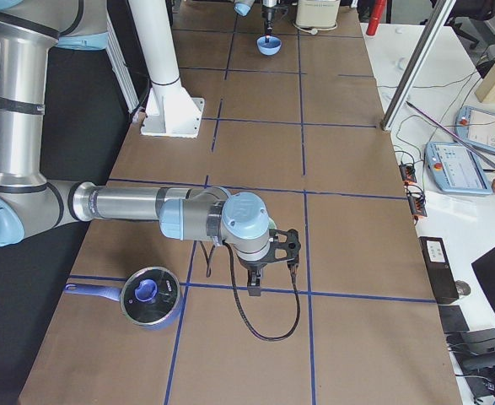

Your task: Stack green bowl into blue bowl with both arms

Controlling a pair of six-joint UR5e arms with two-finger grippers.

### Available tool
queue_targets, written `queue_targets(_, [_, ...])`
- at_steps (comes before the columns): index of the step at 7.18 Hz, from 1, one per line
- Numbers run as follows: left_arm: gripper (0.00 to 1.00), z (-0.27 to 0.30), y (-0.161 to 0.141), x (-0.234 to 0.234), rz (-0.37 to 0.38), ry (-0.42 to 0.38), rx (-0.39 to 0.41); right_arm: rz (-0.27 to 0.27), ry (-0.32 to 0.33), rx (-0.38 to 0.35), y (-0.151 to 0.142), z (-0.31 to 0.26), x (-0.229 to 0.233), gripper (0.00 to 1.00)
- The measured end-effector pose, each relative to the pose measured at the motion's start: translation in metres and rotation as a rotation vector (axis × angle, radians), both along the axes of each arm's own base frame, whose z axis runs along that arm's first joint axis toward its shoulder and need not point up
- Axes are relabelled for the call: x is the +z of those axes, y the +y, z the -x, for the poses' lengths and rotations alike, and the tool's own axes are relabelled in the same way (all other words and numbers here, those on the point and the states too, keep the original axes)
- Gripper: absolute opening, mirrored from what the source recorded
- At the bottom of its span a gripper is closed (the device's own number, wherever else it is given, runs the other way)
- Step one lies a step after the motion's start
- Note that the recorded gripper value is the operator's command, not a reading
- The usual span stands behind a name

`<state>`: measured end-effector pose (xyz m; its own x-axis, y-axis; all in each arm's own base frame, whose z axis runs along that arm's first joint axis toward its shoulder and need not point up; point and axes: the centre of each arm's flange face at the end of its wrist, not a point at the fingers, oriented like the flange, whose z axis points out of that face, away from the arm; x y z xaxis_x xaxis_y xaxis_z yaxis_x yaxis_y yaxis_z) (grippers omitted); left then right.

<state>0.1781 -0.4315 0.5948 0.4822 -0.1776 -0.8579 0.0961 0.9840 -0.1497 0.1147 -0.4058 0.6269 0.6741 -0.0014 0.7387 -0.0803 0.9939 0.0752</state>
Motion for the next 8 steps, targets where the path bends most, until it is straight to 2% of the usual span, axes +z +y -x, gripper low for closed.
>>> queue_targets(2, [0.0,-0.012,-0.029,-0.078,0.045,0.044,-0.047,-0.005,0.0,0.0,-0.001,0.001,-0.003,1.0])
queue_targets(3, [0.0,-0.037,-0.05,-0.13,0.088,0.068,-0.076,-0.018,0.0,0.0,-0.008,0.0,-0.01,1.0])
queue_targets(4, [0.0,-0.088,-0.064,-0.188,0.138,0.079,-0.097,-0.035,-0.003,0.0,-0.017,-0.001,-0.018,1.0])
queue_targets(5, [0.0,-0.156,-0.064,-0.245,0.174,0.056,-0.118,-0.037,-0.009,-0.001,-0.02,-0.001,-0.018,1.0])
queue_targets(6, [0.0,-0.223,-0.052,-0.294,0.178,0.013,-0.138,-0.035,-0.013,-0.001,-0.021,0.0,-0.017,1.0])
queue_targets(8, [0.0,-0.326,-0.017,-0.355,0.18,-0.036,-0.181,-0.031,-0.016,-0.001,-0.021,0.0,-0.015,1.0])
